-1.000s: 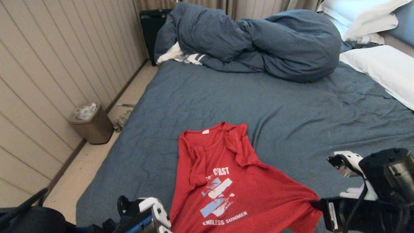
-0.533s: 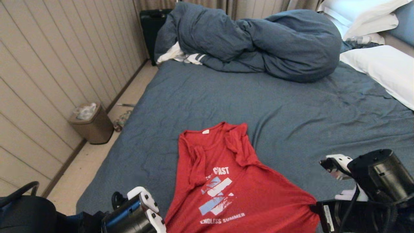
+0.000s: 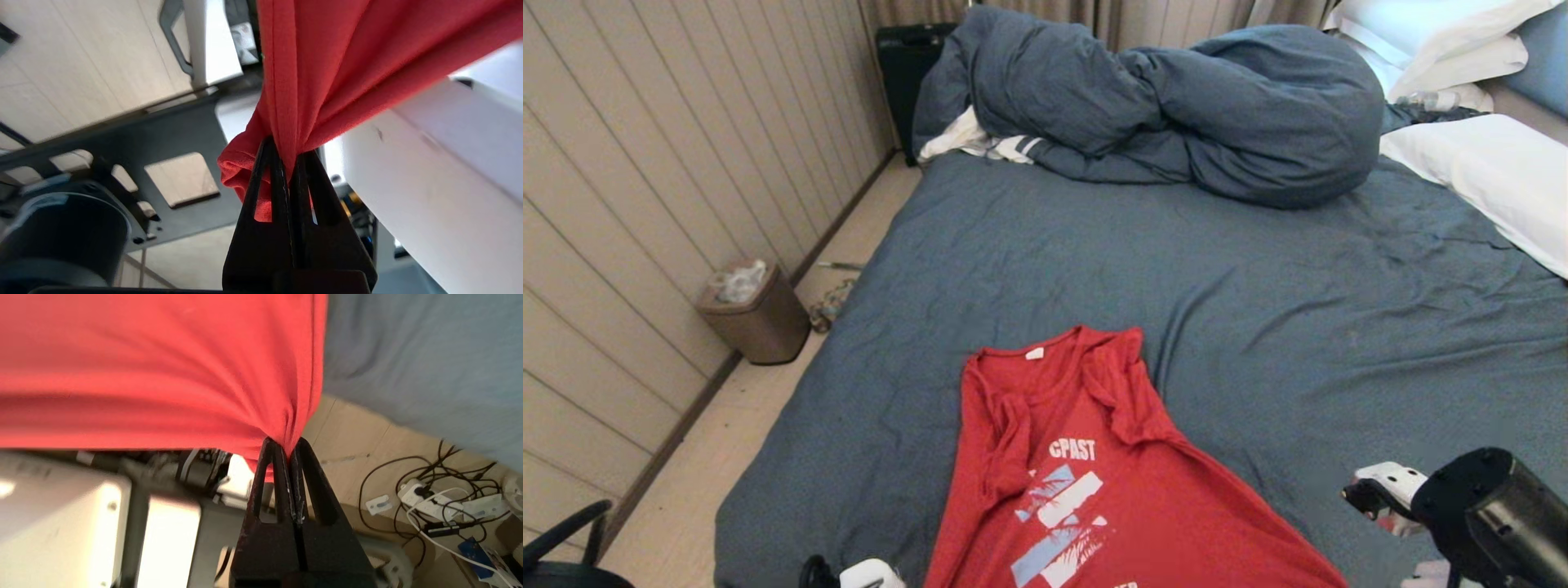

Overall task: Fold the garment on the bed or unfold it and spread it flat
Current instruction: Fold the red T-shirt

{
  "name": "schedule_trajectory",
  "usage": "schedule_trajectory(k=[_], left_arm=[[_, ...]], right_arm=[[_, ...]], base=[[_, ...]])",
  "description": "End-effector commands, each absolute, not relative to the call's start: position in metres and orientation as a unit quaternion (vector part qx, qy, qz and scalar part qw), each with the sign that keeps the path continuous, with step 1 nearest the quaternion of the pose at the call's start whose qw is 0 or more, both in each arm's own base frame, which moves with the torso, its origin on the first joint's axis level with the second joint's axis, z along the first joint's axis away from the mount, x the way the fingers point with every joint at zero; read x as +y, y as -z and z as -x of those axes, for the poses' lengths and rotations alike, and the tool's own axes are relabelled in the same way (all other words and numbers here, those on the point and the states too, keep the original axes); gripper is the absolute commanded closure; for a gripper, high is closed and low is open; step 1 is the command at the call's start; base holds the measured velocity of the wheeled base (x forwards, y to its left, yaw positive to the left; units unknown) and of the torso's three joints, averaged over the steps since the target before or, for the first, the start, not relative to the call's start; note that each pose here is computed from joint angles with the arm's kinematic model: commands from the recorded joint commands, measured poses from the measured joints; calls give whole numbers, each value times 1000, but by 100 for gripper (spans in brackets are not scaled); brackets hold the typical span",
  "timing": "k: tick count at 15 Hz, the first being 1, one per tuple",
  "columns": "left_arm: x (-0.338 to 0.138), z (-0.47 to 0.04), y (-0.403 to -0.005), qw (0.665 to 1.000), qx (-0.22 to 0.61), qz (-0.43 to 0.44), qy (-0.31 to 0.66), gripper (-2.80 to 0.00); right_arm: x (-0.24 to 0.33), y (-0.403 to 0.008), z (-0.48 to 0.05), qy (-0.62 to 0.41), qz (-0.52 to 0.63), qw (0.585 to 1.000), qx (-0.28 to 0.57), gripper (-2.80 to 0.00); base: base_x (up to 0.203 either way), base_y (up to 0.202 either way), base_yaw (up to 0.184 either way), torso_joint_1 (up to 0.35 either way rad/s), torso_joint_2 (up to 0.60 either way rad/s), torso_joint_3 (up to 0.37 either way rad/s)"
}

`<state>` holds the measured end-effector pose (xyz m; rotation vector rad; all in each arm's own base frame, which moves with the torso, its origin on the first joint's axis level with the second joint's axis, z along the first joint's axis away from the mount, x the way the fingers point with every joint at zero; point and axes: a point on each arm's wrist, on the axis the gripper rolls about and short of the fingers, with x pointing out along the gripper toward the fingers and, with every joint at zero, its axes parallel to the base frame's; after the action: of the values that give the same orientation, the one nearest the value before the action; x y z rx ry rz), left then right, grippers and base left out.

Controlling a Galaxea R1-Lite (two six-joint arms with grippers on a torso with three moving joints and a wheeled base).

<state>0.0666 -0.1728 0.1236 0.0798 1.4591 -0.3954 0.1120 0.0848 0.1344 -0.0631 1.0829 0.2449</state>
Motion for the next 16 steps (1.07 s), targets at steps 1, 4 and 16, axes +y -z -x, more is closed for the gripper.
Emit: schedule_trajectory(k=[1,4,16], left_arm=[[-173,-62,-125,721,666,-35,187,0],[-176,-59,-128,721,664,-32,197,0],[-155,-204,-144,825,553,69,90,0]], right_arm=[[87,-136,-104,-132,33,847,514,0],[88,-139,-106,-130,30,848,512,0],[109,-162,-231,-49,-10,875,482,0]], base=[[0,0,0,0,0,0],[0,0,0,0,0,0],[0,0,0,0,0,0]])
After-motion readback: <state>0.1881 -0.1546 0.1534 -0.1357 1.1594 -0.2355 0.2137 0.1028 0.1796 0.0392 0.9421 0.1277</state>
